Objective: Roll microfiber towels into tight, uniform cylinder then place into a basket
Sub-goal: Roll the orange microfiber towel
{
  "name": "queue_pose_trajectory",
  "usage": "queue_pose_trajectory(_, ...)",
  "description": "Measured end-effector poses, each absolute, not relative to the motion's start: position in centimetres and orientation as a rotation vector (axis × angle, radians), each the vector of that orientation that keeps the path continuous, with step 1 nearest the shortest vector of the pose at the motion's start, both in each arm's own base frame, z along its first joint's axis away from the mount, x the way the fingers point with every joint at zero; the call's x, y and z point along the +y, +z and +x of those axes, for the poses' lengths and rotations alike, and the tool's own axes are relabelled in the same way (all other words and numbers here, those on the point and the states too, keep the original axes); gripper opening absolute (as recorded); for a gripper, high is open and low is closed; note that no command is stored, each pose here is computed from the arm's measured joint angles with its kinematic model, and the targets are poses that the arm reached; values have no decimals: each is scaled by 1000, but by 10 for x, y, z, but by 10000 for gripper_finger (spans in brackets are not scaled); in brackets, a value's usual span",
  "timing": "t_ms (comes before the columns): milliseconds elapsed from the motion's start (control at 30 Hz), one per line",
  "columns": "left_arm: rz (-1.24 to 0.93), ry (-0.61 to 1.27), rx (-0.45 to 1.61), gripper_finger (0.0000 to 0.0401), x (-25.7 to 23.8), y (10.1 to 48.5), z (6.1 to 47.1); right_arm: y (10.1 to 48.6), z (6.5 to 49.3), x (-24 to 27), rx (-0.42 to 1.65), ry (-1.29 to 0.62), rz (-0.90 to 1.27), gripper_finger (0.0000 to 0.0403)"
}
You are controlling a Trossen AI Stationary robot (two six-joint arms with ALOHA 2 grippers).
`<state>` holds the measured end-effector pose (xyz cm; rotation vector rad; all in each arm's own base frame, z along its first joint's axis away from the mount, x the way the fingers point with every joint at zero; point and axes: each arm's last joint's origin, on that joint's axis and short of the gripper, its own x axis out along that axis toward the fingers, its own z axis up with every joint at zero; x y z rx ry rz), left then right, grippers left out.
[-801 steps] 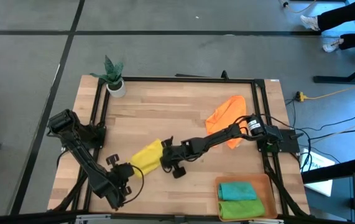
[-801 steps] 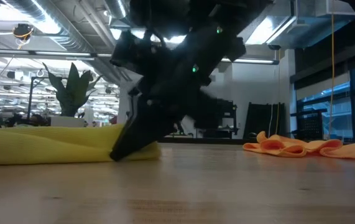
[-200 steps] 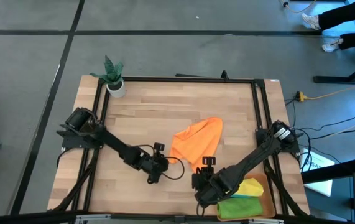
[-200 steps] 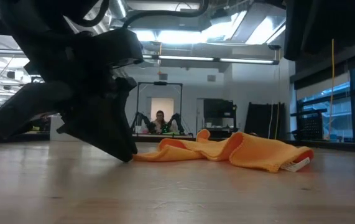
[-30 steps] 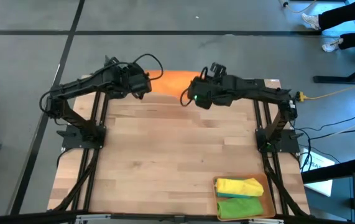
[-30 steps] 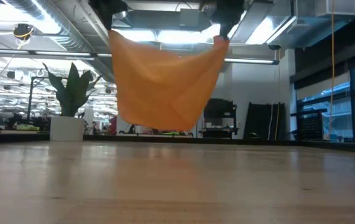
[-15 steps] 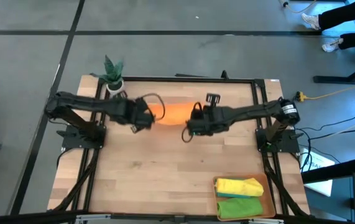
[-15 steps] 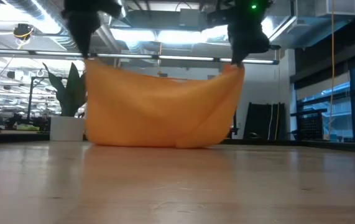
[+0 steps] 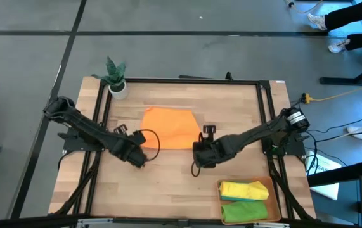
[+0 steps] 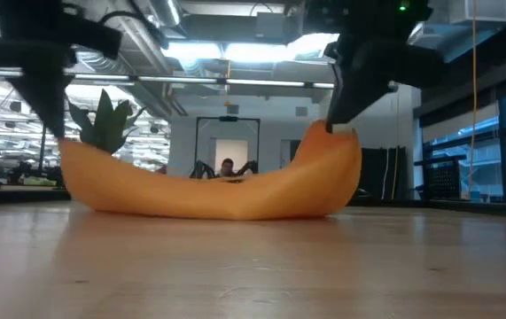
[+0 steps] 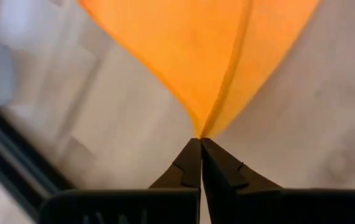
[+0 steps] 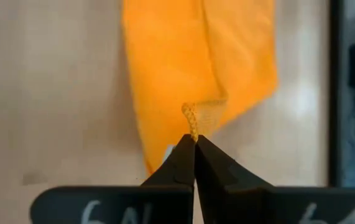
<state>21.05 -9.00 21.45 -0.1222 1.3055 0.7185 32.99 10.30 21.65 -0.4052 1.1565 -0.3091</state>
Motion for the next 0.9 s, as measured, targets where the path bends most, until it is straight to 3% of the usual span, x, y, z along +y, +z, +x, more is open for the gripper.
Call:
queue_pose_trajectory(433, -201, 472, 1280, 0, -132, 171, 187, 173, 316, 139, 1079, -34, -277, 6)
queue_pose_trajectory(900, -195, 425, 1320, 0, -136, 159, 176, 161, 312, 142, 1025, -3, -248, 18)
